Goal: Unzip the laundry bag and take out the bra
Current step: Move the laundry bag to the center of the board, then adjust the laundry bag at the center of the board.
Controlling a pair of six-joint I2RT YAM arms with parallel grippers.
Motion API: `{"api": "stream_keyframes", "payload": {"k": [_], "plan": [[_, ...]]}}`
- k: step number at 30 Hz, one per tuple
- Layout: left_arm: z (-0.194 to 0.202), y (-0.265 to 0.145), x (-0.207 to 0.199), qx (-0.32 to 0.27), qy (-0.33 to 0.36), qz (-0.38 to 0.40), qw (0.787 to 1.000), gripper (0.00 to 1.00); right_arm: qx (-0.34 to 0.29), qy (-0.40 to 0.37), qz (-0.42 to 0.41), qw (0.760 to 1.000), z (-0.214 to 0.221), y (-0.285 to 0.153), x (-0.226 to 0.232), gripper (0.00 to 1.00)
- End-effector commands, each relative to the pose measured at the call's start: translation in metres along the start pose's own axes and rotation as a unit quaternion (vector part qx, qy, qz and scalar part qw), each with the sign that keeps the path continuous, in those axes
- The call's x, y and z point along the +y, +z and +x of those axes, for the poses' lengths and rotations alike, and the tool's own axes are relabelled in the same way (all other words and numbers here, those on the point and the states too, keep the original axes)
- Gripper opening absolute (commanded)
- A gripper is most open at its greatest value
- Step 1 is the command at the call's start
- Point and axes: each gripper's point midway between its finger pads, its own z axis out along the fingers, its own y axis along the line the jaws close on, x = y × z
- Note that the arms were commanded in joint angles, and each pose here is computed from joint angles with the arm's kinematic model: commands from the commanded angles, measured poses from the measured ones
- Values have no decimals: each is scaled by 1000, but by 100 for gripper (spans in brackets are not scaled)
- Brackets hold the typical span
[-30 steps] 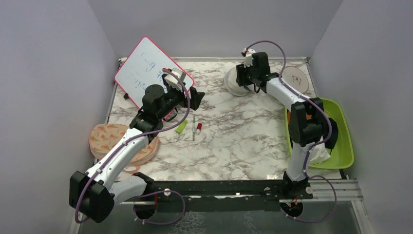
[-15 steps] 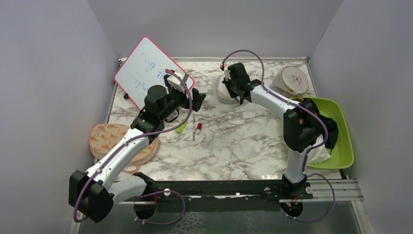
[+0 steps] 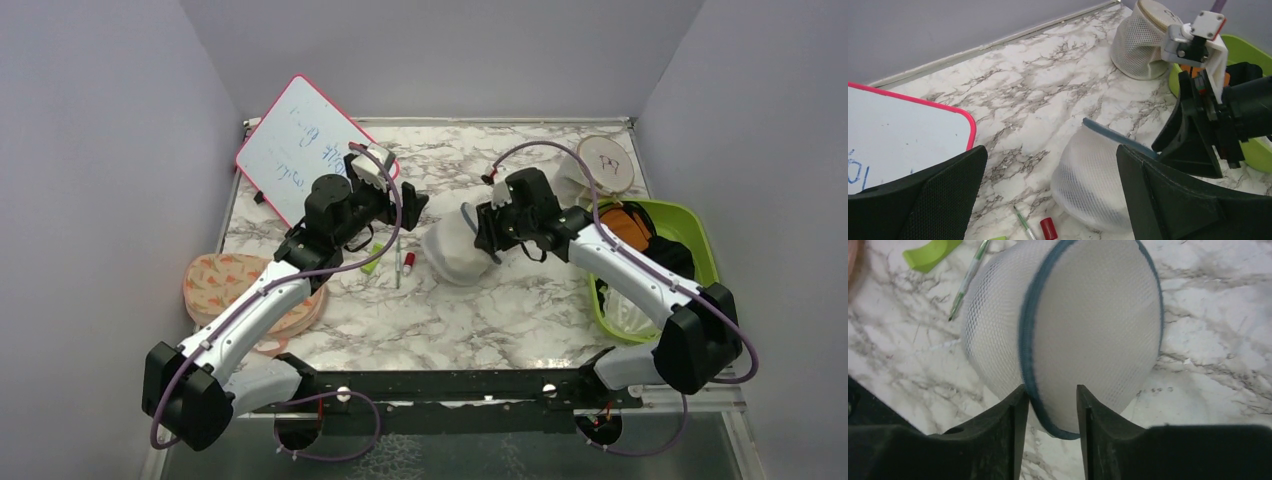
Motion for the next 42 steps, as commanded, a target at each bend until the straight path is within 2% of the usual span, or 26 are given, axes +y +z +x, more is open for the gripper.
{"api": "stream_keyframes", "payload": {"k": [1, 3, 6, 11, 15, 21, 24, 29, 33, 38, 42], "plan": [[-5, 5, -4, -3, -9, 8, 1000, 99, 6, 20, -130, 991, 14, -19, 48, 48], [0, 7, -4, 3, -12, 10, 1000, 99, -18, 14, -143, 989, 6, -28, 53, 57], [8, 12, -5, 14, -20, 13, 1000, 99, -67, 11, -109, 992, -16, -40, 44, 64], [30, 24, -25, 48, -41, 48, 997, 99, -137, 18, -15, 990, -48, -59, 14, 65], [57, 28, -44, 94, -59, 58, 992, 99, -173, 26, 5, 985, -57, -70, 7, 66], [98, 14, -55, 159, -159, 55, 973, 99, -190, 31, 46, 980, -51, -78, -8, 68], [104, 11, -64, 167, -209, 65, 961, 99, -186, 33, 50, 981, -45, -71, -11, 69], [106, 23, -73, 174, -250, 77, 949, 96, -167, 52, 43, 984, -36, -53, -11, 69], [117, 37, -82, 196, -264, 96, 940, 83, -168, 61, 27, 984, -34, -44, -15, 70], [139, 42, -77, 231, -249, 79, 937, 53, -139, 115, -27, 983, -30, -34, -45, 70], [154, 30, -70, 250, -219, 69, 940, 36, -112, 132, -66, 983, -22, -22, -53, 70]]}}
